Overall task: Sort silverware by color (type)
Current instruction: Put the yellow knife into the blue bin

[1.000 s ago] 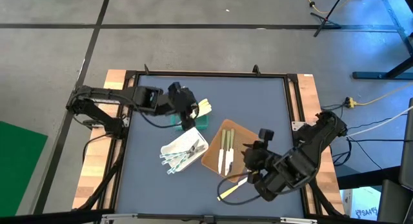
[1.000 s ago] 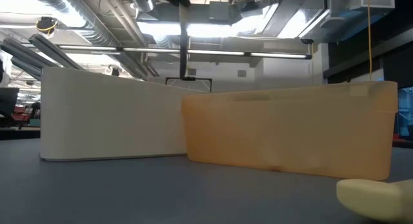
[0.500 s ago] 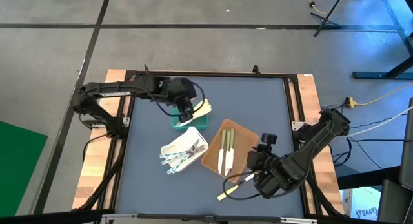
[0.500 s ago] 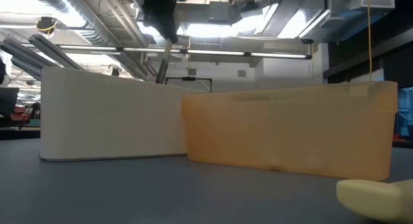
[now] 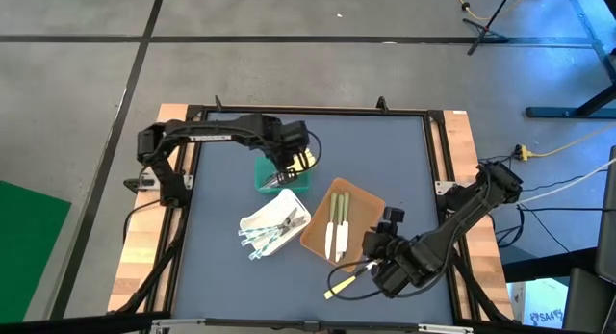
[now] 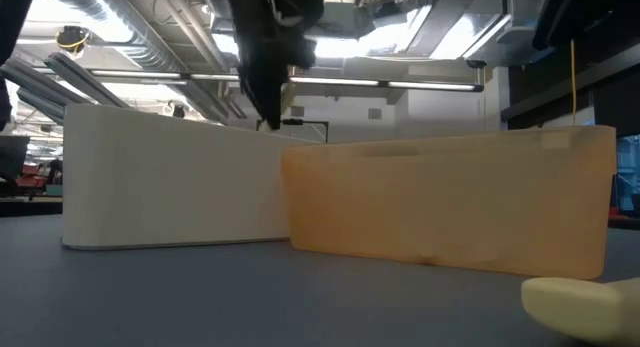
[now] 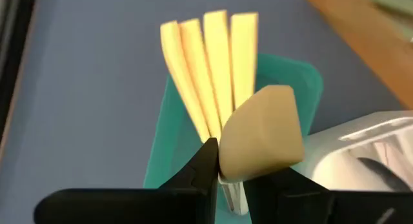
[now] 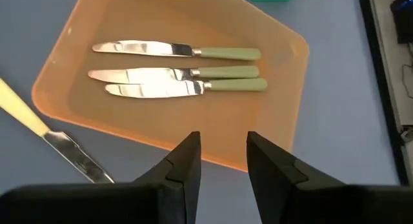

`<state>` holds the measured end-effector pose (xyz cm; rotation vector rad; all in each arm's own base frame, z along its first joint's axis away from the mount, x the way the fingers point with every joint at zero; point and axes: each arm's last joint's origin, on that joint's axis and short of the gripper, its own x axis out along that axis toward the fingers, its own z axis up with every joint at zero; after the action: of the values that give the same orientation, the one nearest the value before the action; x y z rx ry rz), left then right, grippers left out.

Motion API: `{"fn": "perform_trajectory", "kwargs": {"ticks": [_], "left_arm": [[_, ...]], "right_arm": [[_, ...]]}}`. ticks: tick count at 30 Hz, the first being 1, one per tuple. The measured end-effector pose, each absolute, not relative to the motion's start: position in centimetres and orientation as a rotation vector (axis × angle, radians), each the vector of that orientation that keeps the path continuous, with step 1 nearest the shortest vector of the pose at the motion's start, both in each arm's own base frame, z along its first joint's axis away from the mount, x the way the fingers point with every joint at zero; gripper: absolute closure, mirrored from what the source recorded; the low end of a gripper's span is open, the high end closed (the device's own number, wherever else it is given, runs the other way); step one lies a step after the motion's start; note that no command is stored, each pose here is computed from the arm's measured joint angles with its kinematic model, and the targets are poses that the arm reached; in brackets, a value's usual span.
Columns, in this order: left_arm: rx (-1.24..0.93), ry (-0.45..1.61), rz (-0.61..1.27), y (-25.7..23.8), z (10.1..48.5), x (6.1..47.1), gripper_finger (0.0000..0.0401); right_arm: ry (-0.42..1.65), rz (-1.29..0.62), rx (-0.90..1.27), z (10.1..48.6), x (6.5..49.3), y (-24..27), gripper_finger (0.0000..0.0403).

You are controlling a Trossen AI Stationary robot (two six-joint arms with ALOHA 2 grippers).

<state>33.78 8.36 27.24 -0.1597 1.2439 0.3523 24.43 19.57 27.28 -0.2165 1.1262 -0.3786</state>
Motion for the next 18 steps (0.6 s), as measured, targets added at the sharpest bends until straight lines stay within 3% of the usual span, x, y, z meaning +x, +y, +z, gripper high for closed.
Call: {"fn": "perform_trajectory", "kwargs": {"ticks": [18], "left_arm": [[-0.171,1.350,0.382,10.7,22.5,35.7,0.0355]], "right_arm": [[1.150,-0.301,-0.172,24.4,24.6,20.0,0.0292]]}}
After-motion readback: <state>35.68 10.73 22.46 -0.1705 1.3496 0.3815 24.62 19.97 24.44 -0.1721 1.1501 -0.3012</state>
